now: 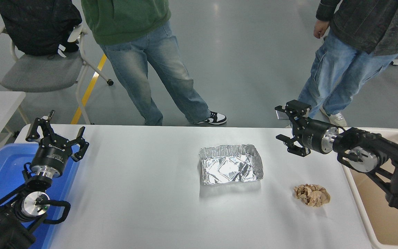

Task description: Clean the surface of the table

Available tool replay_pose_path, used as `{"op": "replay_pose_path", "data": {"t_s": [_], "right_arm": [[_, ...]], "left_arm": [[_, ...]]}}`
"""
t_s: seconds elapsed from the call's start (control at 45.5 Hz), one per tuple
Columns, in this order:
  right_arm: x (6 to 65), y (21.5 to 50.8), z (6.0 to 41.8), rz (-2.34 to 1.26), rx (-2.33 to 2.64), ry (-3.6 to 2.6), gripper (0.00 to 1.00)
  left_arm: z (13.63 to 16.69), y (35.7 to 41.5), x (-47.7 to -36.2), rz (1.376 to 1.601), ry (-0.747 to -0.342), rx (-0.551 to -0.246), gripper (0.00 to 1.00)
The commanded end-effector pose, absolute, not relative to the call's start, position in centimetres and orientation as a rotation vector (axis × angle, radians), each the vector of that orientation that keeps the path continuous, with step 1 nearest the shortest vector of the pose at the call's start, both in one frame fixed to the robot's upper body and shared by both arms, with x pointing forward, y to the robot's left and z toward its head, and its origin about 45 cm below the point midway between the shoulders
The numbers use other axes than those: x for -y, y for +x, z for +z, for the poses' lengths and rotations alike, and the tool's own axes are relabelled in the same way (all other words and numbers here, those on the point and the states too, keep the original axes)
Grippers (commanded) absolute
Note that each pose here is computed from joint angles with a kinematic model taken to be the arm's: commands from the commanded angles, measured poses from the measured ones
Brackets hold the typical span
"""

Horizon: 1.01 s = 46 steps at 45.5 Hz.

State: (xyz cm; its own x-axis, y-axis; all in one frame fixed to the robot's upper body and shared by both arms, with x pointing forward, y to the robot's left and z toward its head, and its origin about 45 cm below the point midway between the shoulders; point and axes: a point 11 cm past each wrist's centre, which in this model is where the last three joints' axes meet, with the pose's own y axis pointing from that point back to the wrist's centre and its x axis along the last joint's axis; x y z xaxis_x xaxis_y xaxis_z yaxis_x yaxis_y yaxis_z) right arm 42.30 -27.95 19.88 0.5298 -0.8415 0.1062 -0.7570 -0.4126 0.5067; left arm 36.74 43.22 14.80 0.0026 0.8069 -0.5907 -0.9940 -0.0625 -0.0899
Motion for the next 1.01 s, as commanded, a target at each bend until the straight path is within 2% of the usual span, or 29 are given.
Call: {"op": "replay_pose_path", "data": {"t_s": [0.0,0.154,0.549,0.659,0.989], "right_arm": [[27.3,42.3,20.0,0.228,1.057,2.054,0.97],[26.8,42.7,20.2,0.379,0.958,1.978,0.98],[20.9,41.0,17.6,0.556,0.611,2.006,0.98],[19.5,41.4,17.5,0.635,0.537,2.051,0.98],[18.3,42.4,14.2,0.737,0.391,2.039,0.98]], "left_arm": [[14.80,36.74,-43.2,1.544,-0.581,-0.412,0.99],[14.80,36.74,-43.2,1.544,-0.581,-0.412,0.99],[14.80,36.74,-43.2,1.544,-0.581,-0.412,0.99],[14.80,36.74,-43.2,1.544,-0.581,-0.412,0.99],[14.80,36.74,-43.2,1.544,-0.581,-0.412,0.99]]}}
